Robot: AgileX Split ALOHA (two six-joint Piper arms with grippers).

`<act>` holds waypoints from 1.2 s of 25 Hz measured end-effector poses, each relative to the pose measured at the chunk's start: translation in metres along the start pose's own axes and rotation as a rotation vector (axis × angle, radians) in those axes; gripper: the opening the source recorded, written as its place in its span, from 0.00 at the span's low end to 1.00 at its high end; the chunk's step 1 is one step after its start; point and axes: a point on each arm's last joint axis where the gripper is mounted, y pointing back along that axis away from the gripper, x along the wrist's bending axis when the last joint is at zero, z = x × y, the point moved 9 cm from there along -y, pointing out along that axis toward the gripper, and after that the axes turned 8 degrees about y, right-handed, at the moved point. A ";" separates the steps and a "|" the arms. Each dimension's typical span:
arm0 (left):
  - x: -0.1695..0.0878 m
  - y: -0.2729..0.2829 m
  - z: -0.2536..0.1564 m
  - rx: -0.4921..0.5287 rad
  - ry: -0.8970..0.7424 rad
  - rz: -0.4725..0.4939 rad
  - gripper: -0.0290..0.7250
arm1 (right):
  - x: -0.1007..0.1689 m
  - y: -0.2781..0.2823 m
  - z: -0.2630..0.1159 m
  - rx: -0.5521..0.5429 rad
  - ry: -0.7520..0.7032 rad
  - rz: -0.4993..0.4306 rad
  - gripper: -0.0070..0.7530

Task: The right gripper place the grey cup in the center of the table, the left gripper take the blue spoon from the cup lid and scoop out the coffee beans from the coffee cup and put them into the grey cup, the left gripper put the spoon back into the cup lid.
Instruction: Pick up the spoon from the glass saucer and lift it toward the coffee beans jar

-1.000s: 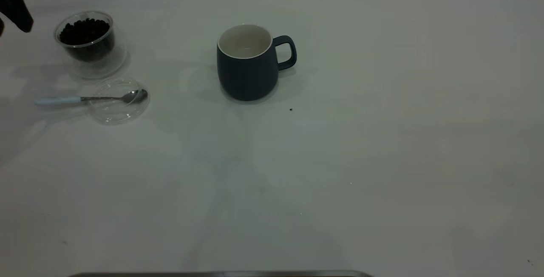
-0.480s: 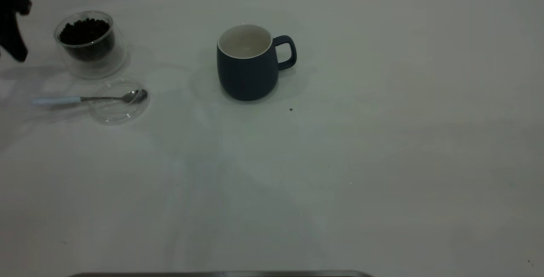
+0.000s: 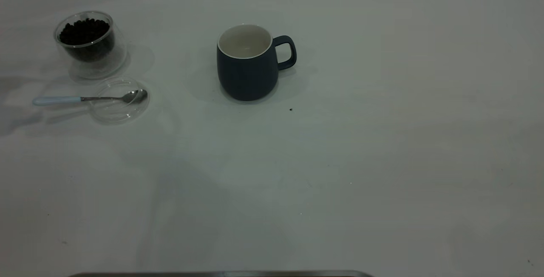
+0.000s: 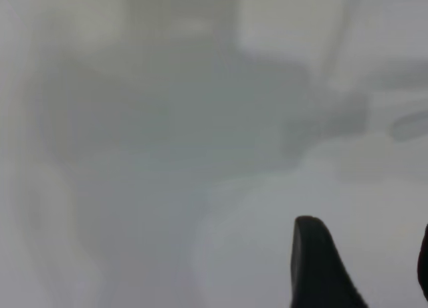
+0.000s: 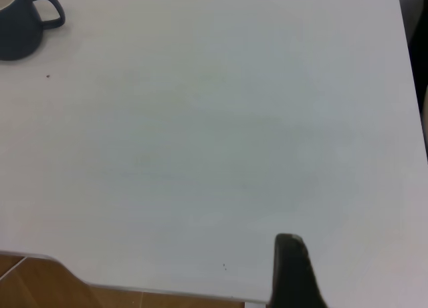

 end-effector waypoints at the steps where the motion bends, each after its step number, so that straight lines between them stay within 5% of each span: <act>1: 0.006 0.000 -0.001 0.006 0.028 -0.014 0.61 | 0.000 0.000 0.000 0.000 0.000 0.000 0.61; 5: 0.016 -0.006 -0.016 0.079 0.106 -0.152 0.61 | 0.000 0.000 0.000 0.000 0.001 0.000 0.61; 12: -0.007 -0.016 -0.023 0.110 0.099 -0.423 0.61 | 0.000 0.000 0.000 0.000 0.001 0.000 0.61; 22: -0.011 -0.021 -0.020 0.068 -0.025 -0.448 0.62 | 0.000 0.000 0.000 0.000 0.000 0.000 0.61; 30: -0.011 -0.021 -0.019 0.060 -0.031 -0.452 0.74 | 0.000 0.000 0.000 0.000 0.000 0.000 0.61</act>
